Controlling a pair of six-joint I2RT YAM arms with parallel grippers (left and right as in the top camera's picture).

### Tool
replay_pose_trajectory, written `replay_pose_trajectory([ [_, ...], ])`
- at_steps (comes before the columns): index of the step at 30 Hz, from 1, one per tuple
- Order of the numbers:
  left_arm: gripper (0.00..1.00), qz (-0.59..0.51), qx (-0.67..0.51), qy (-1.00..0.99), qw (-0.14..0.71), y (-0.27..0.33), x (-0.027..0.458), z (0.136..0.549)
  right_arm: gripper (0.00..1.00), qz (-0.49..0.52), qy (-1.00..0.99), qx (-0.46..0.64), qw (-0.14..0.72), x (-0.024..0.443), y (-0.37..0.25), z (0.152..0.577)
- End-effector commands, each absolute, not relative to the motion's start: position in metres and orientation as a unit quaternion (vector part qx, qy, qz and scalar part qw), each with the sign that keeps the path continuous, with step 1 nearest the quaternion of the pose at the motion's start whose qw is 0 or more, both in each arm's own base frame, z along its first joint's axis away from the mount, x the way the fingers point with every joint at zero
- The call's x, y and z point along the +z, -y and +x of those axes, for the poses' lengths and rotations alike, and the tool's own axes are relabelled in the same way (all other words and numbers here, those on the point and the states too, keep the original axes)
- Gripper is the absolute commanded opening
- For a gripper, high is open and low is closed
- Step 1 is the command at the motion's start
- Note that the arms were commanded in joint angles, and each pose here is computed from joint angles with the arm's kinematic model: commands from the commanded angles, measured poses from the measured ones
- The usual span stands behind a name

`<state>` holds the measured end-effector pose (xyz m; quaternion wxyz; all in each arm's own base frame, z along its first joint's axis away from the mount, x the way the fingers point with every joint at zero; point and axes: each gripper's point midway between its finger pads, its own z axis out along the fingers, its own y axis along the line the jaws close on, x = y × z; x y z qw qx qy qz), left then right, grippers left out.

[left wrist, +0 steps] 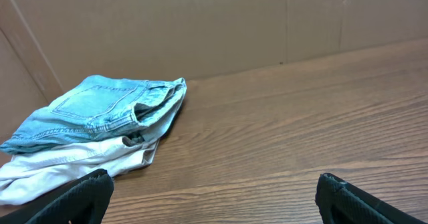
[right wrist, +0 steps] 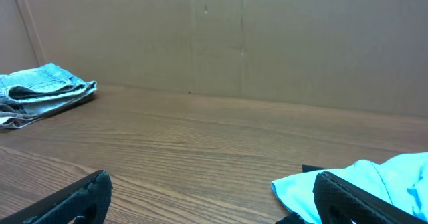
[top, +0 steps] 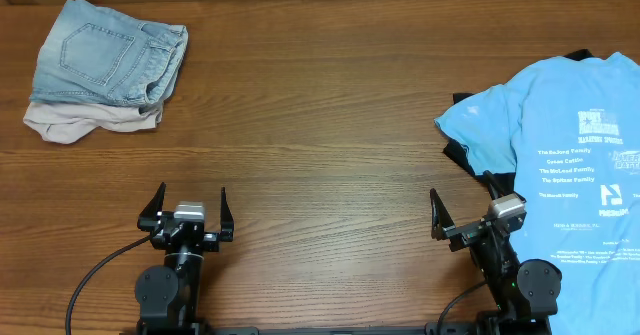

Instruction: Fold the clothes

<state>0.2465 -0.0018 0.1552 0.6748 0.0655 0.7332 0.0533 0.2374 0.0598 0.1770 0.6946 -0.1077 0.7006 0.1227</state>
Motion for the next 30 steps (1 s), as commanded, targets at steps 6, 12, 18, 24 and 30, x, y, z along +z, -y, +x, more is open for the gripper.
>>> replay_pose_trajectory([
  [6,1.00,0.070,0.062,-0.733,0.674,0.001,0.154,0.246,1.00,-0.110,-0.697,0.124,0.697,0.176,-0.061,0.237],
  [12,1.00,0.070,0.062,-0.733,0.674,0.001,0.154,0.246,1.00,-0.110,-0.697,0.124,0.697,0.176,-0.061,0.237],
  [18,1.00,0.069,0.064,-0.729,0.678,0.001,0.157,0.247,1.00,-0.110,-0.697,0.124,0.697,0.176,-0.061,0.237],
  [24,1.00,0.081,0.050,-0.732,0.675,0.007,0.154,0.246,1.00,-0.109,-0.698,0.123,0.697,0.176,-0.061,0.237],
  [30,1.00,0.094,0.038,-0.706,0.701,0.014,0.171,0.247,1.00,-0.103,-0.691,0.132,0.704,0.182,-0.061,0.237],
])
